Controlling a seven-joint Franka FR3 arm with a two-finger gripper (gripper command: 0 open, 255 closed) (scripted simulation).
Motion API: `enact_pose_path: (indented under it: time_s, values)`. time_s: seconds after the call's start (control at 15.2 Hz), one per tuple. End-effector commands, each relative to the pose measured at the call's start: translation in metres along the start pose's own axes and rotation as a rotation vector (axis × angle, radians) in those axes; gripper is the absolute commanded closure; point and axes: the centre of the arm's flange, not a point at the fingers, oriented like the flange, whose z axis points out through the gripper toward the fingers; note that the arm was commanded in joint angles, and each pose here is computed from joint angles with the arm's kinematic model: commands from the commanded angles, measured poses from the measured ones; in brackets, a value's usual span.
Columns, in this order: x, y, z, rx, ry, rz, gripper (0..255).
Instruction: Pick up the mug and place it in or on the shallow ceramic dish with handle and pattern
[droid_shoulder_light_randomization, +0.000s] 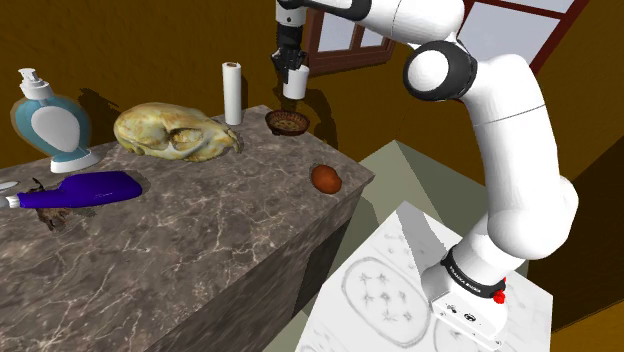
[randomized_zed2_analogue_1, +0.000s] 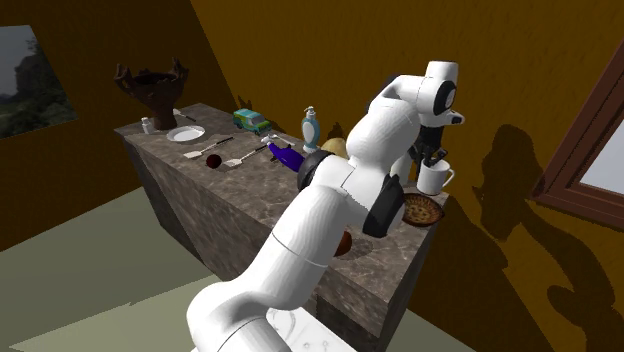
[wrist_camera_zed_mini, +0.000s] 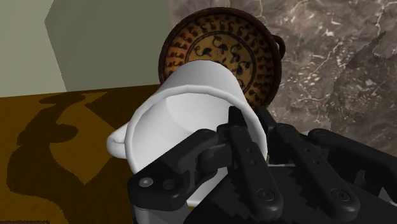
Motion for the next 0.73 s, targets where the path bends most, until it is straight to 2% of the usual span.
enact_pose_path:
  time_s: [0.0,0.66]
  values:
    - [0.0,0.0,0.009,0.0,0.001,0.0,255]
    - [0.001,-0.003,0.062,0.0,0.001,0.0,255]
